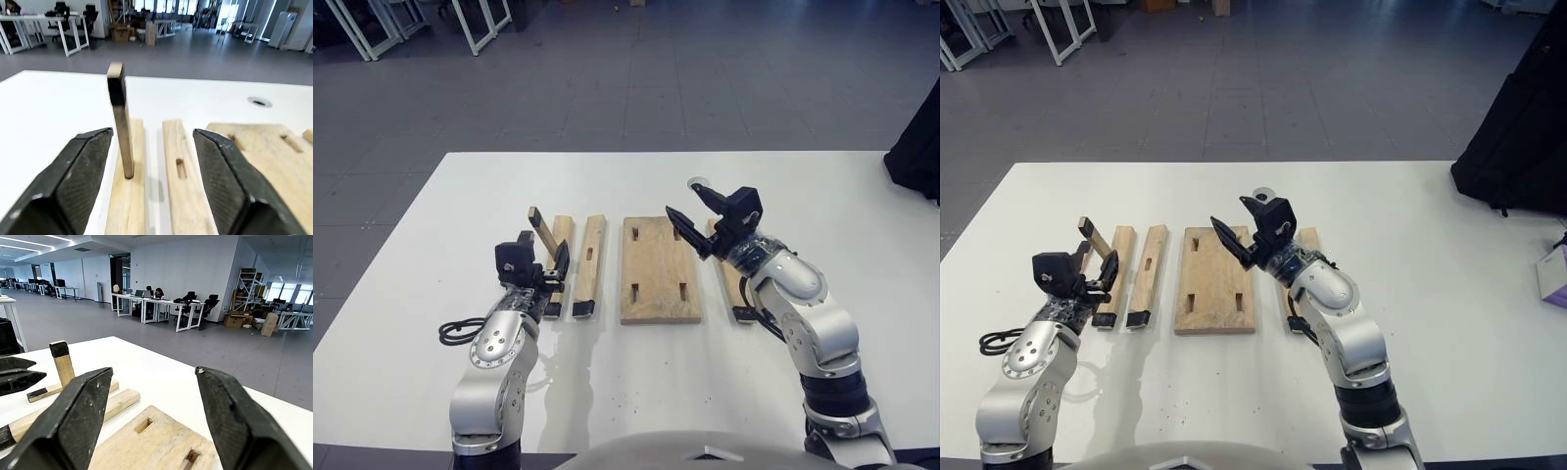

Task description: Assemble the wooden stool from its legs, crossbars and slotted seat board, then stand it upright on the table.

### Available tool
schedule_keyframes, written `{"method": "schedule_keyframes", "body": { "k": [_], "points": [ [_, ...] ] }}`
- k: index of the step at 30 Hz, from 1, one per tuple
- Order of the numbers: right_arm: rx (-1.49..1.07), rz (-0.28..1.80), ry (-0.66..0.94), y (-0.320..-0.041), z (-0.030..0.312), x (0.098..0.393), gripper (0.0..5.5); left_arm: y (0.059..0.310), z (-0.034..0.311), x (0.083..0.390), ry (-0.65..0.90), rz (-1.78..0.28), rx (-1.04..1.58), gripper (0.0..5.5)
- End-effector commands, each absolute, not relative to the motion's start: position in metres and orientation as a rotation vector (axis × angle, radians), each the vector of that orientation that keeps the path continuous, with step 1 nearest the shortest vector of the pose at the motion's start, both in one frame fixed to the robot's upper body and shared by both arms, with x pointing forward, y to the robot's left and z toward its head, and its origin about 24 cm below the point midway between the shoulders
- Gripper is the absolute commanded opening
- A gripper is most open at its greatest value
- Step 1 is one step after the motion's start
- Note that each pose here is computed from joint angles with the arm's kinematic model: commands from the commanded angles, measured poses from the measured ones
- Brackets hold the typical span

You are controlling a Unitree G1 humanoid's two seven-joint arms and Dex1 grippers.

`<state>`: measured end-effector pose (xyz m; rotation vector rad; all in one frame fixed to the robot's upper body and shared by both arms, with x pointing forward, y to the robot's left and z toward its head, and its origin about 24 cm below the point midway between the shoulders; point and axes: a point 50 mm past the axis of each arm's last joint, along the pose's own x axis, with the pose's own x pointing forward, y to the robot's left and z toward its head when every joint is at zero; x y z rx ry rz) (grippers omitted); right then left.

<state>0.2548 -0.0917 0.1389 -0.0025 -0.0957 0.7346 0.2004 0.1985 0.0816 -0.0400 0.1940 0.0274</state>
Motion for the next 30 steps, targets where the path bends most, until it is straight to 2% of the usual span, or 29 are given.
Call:
{"method": "schedule_keyframes", "body": {
  "k": [1,8,15,21,30],
  "points": [
    [0.009,0.724,-0.091,-0.092,0.141,0.254,3.1,0.211,0.06,0.2,0.34,0.056,-0.022,3.19],
    [-0.008,0.75,-0.088,-0.088,0.138,0.25,3.1,0.209,0.047,0.2,0.461,0.022,-0.013,4.05],
    [-0.009,0.774,-0.098,-0.085,0.138,0.247,3.1,0.211,0.044,0.212,0.588,0.037,-0.033,4.05],
    [0.0,0.776,-0.101,-0.084,0.139,0.247,3.1,0.214,0.036,0.208,0.644,0.048,-0.004,4.05],
    [-0.002,0.774,-0.103,-0.084,0.141,0.25,3.1,0.216,0.034,0.206,0.644,0.074,-0.032,2.68]
  ]
}}
